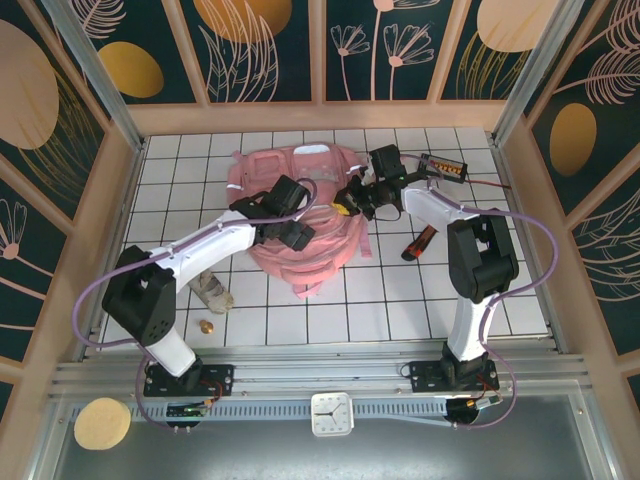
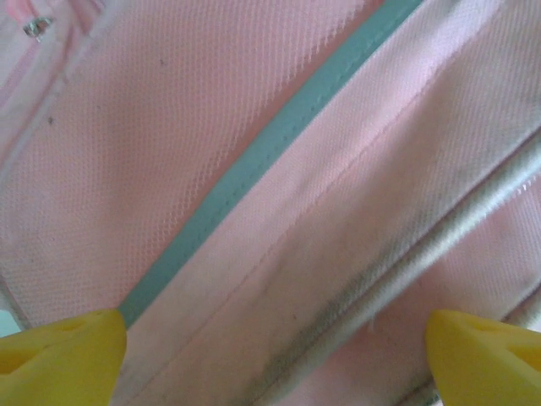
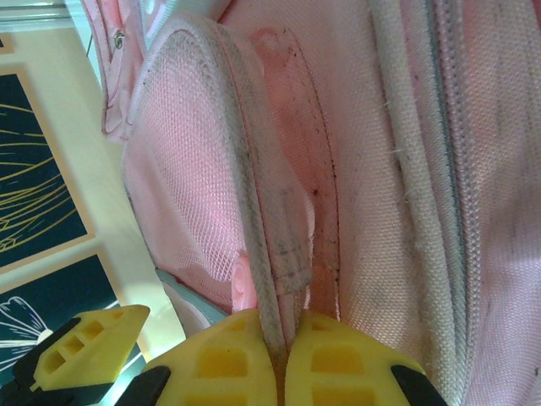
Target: Pack the student bag
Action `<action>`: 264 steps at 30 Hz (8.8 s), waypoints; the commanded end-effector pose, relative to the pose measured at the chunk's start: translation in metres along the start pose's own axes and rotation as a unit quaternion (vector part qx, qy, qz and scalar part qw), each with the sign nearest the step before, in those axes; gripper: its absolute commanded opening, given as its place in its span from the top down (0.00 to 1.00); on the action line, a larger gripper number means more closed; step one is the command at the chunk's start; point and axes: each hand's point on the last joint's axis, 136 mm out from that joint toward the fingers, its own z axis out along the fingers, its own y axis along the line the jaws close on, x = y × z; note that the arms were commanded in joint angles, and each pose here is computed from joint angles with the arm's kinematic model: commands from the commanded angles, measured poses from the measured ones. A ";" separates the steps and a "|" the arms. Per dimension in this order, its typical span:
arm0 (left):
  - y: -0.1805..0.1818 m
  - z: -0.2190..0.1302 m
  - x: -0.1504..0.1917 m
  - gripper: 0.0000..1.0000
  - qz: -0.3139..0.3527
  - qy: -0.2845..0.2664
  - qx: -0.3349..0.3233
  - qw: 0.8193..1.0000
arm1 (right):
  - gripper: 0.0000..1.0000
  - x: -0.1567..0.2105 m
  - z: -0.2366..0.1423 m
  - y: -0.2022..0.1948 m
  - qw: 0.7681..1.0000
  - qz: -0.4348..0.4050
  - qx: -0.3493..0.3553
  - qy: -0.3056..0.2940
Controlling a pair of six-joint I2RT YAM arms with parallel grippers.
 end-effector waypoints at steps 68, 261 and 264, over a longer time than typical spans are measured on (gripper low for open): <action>0.014 -0.061 -0.145 1.00 -0.247 -0.125 0.200 0.940 | 0.50 0.010 -0.010 0.013 0.985 -0.131 0.085 -0.070; 0.014 -0.045 -0.120 1.00 -0.283 -0.128 0.214 0.926 | 0.53 -0.025 -0.072 0.086 0.978 -0.113 -0.029 -0.172; 0.014 -0.042 -0.119 1.00 -0.284 -0.123 0.210 0.927 | 0.44 0.000 -0.101 0.102 0.957 -0.212 -0.044 -0.194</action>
